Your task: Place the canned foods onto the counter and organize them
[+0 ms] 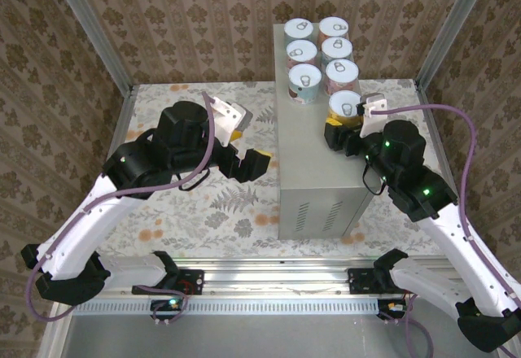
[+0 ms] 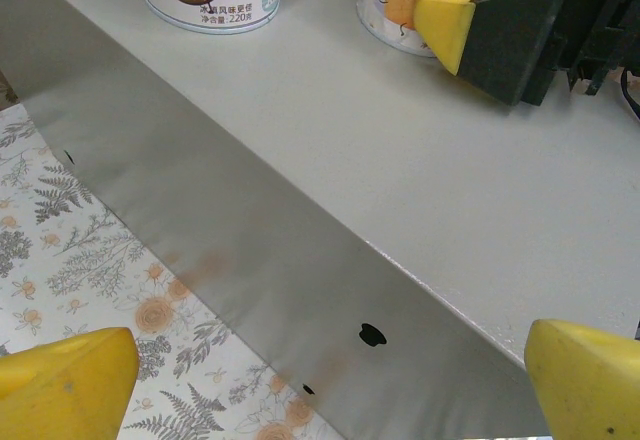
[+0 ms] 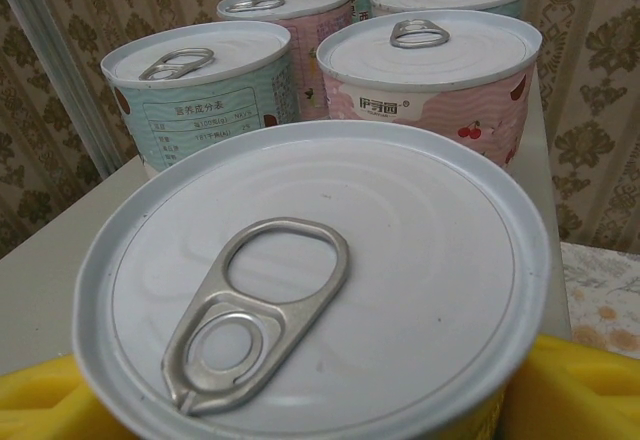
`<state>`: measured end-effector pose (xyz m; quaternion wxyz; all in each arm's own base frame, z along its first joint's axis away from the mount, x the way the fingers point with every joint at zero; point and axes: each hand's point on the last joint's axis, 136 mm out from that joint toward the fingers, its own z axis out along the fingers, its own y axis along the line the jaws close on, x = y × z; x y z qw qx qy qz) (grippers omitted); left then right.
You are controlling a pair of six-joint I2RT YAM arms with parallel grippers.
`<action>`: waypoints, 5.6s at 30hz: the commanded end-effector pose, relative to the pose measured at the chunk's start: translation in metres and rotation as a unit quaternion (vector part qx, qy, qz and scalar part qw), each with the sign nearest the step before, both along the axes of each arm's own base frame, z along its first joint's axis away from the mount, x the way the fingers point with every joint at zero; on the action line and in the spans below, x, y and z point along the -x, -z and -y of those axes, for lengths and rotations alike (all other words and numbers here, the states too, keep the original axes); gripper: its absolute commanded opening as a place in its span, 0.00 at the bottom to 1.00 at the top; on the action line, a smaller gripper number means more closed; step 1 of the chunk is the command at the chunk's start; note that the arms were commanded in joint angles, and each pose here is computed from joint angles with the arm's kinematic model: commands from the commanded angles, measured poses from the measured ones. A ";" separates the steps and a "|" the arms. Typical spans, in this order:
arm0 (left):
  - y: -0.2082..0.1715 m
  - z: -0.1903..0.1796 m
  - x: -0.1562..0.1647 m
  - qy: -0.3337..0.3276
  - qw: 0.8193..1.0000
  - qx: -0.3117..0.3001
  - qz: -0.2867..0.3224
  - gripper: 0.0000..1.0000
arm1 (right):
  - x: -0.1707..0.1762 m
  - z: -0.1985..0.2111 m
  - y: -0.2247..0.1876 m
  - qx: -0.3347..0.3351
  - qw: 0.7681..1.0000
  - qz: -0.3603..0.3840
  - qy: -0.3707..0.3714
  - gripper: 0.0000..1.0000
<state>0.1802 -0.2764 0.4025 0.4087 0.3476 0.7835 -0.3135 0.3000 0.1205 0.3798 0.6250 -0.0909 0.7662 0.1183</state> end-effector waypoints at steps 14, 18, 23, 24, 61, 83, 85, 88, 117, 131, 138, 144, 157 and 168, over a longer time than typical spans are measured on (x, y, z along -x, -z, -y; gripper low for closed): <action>-0.009 0.006 -0.003 0.002 1.000 0.018 -0.002 1.00 | -0.022 0.006 0.030 0.025 0.998 -0.046 0.018 0.80; -0.019 0.013 0.000 0.021 0.999 0.029 0.003 1.00 | -0.023 0.006 0.032 0.022 0.998 -0.050 0.017 0.80; -0.027 0.020 0.000 0.033 0.999 0.039 0.014 1.00 | -0.023 0.006 0.034 0.020 0.998 -0.053 0.017 0.80; -0.030 0.020 0.000 0.035 0.998 0.042 0.016 1.00 | -0.023 0.006 0.034 0.020 0.998 -0.053 0.016 0.80; -0.039 0.023 -0.018 -0.018 0.999 0.024 0.044 1.00 | 0.074 0.069 0.031 0.016 0.995 -0.064 0.075 1.00; 0.014 -0.114 -0.099 -0.354 0.931 -0.026 0.082 1.00 | 0.072 0.159 0.024 0.042 0.945 -0.112 0.303 1.00; 0.027 -0.135 -0.104 -0.385 0.919 -0.029 0.074 1.00 | 0.064 0.166 0.033 0.011 0.941 -0.129 0.311 1.00; 0.050 -0.158 -0.110 -0.410 0.909 -0.034 0.062 1.00 | 0.051 0.176 0.046 -0.033 0.934 -0.149 0.323 1.00; 0.252 -0.312 -0.122 -0.576 0.787 -0.174 0.136 1.00 | -0.080 0.207 0.250 -0.027 0.913 -0.216 0.344 1.00; 0.271 -0.288 -0.185 -0.529 0.818 -0.122 0.189 1.00 | -0.106 0.186 0.279 -0.008 0.938 -0.160 0.306 1.00; 0.300 -0.288 -0.209 -0.512 0.830 -0.124 0.183 1.00 | -0.110 0.164 0.275 0.046 0.946 -0.137 0.291 1.00; 0.305 -0.292 -0.215 -0.510 0.838 -0.119 0.153 1.00 | -0.108 0.155 0.273 0.064 0.950 -0.118 0.283 1.00; 0.303 -0.287 -0.216 -0.500 0.841 -0.125 0.167 1.00 | -0.100 0.146 0.271 0.071 0.956 -0.079 0.273 1.00; 0.303 -0.286 -0.216 -0.499 0.841 -0.125 0.166 1.00 | -0.100 0.146 0.270 0.066 0.957 -0.082 0.271 1.00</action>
